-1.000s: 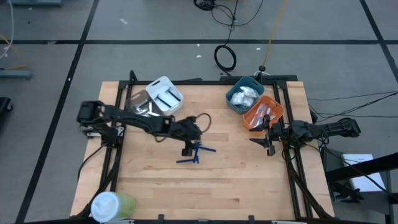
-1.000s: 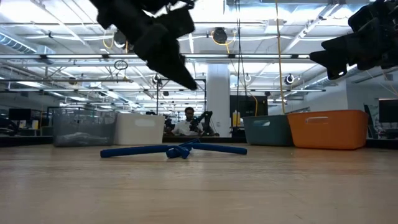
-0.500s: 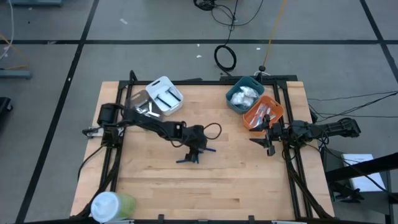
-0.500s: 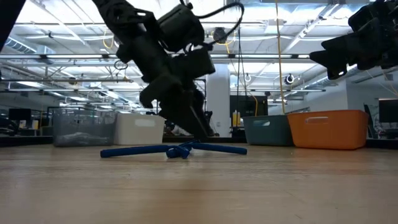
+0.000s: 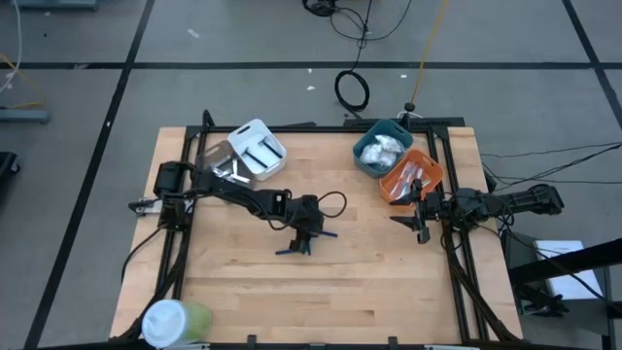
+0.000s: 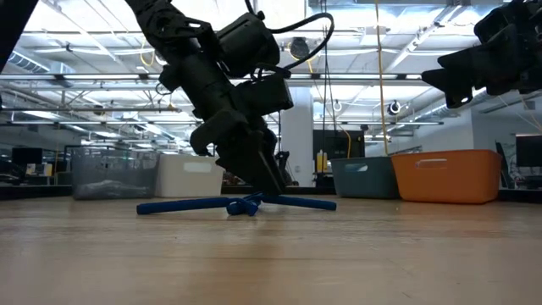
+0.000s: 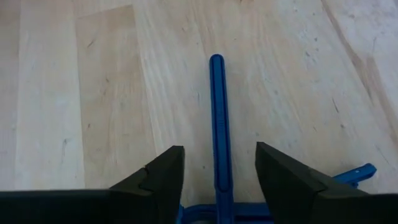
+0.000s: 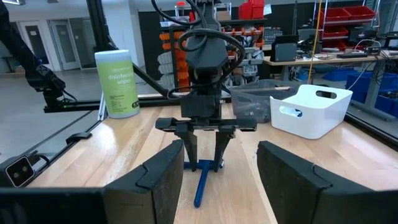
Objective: Pick & Place Travel size toiletries
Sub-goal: Put the top right blue razor into the white bin
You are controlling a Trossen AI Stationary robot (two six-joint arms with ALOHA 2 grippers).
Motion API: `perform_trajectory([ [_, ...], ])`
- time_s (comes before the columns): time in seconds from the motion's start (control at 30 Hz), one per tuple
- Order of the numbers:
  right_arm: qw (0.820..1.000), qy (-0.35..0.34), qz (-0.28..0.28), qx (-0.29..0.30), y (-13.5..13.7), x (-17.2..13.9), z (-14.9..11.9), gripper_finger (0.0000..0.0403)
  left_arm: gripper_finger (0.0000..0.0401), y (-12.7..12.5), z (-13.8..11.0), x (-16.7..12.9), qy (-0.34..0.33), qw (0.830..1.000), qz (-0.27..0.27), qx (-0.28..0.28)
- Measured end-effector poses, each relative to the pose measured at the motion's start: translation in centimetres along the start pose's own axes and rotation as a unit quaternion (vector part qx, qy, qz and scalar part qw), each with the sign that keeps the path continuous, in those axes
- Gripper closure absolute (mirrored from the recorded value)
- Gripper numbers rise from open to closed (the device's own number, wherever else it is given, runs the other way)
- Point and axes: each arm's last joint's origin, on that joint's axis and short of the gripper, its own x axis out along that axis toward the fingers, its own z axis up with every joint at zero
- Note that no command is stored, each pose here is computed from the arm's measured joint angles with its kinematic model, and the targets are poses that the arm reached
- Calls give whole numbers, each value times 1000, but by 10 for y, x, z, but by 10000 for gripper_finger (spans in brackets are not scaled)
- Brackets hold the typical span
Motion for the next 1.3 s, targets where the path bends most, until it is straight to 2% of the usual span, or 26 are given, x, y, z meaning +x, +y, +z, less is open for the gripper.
perform_trajectory([
  [0.2, 1000, 0, 0, 0, 0, 0, 0, 211, 264, 0, 0, 0, 0, 1000, 0, -19],
  [0.33, 1000, 0, 0, 0, 0, 0, 0, 211, 284, -2, -3, 4, 8, 999, -3, -33],
  [0.57, 1000, 0, 0, 0, 0, 0, 0, 211, 288, -5, -11, 17, 31, 999, 0, -39],
  [0.77, 1000, 1, 0, 0, 0, 0, 0, 211, 288, -2, -12, 15, 44, 998, 39, -36],
  [1.0, 1000, 0, 0, 0, 0, 0, 0, 211, 295, -3, -14, 15, 54, 997, 38, -32],
  [1.1, 1000, 0, 0, 0, 0, 0, 0, 211, 321, -3, -15, 15, 61, 997, 36, -36],
  [1.23, 1000, 0, 0, 0, 0, 0, 0, 211, 377, -3, -16, 15, 64, 997, 34, -41],
  [1.3, 1000, 0, 0, 0, 0, 0, 0, 211, 387, -3, -16, 15, 65, 996, 36, -47],
])
